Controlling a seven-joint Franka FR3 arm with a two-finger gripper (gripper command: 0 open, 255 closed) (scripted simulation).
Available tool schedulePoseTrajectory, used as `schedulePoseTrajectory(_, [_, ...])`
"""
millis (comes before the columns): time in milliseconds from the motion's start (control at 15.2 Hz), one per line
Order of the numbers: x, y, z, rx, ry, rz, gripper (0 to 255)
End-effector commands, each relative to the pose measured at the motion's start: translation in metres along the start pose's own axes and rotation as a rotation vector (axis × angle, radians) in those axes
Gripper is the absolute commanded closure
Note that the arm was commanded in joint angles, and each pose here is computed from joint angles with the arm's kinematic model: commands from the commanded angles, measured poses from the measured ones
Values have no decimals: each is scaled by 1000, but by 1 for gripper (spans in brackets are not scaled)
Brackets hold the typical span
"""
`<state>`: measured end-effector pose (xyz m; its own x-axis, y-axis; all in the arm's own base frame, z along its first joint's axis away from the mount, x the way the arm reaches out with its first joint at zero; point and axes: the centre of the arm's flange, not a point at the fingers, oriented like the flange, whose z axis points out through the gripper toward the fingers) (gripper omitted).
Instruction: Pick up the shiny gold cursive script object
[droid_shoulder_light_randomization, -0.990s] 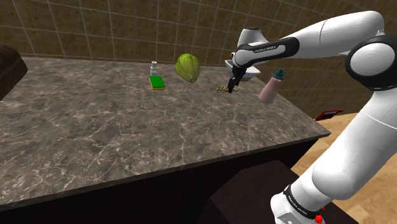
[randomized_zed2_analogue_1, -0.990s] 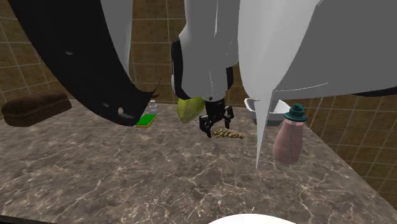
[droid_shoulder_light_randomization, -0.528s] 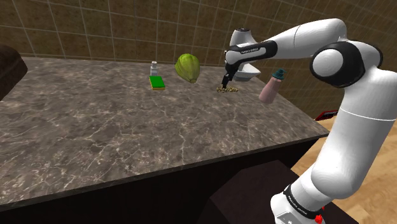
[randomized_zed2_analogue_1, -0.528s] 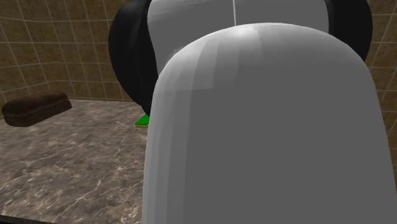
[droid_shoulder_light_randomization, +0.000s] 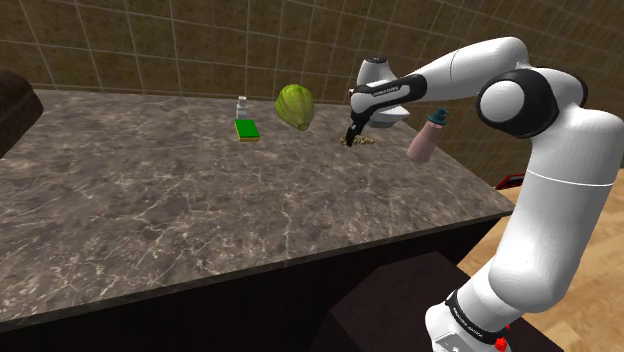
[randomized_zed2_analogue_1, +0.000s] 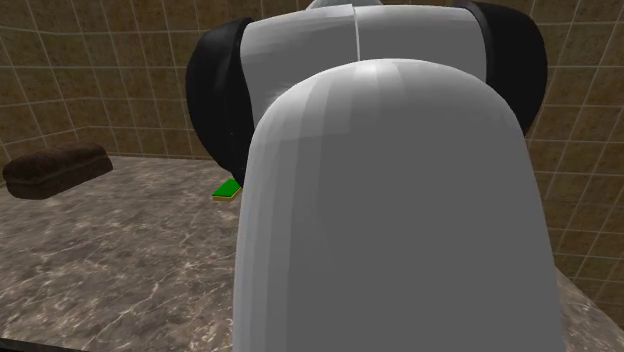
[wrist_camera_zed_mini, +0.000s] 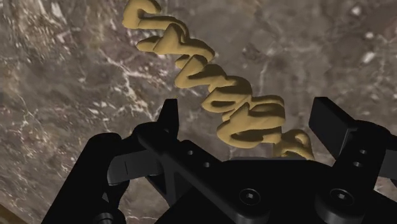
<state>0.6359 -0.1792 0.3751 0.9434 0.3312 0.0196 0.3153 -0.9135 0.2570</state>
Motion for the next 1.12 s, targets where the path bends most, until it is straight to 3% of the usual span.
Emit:
schedulePoseTrajectory(0, [0,0,3,0,1,0,0])
schedulePoseTrajectory(66, [-1,0,3,0,1,0,255])
schedulePoseTrajectory(660, [0,0,3,0,1,0,255])
schedulePoseTrajectory(1056, [1,8,-27,0,1,0,255])
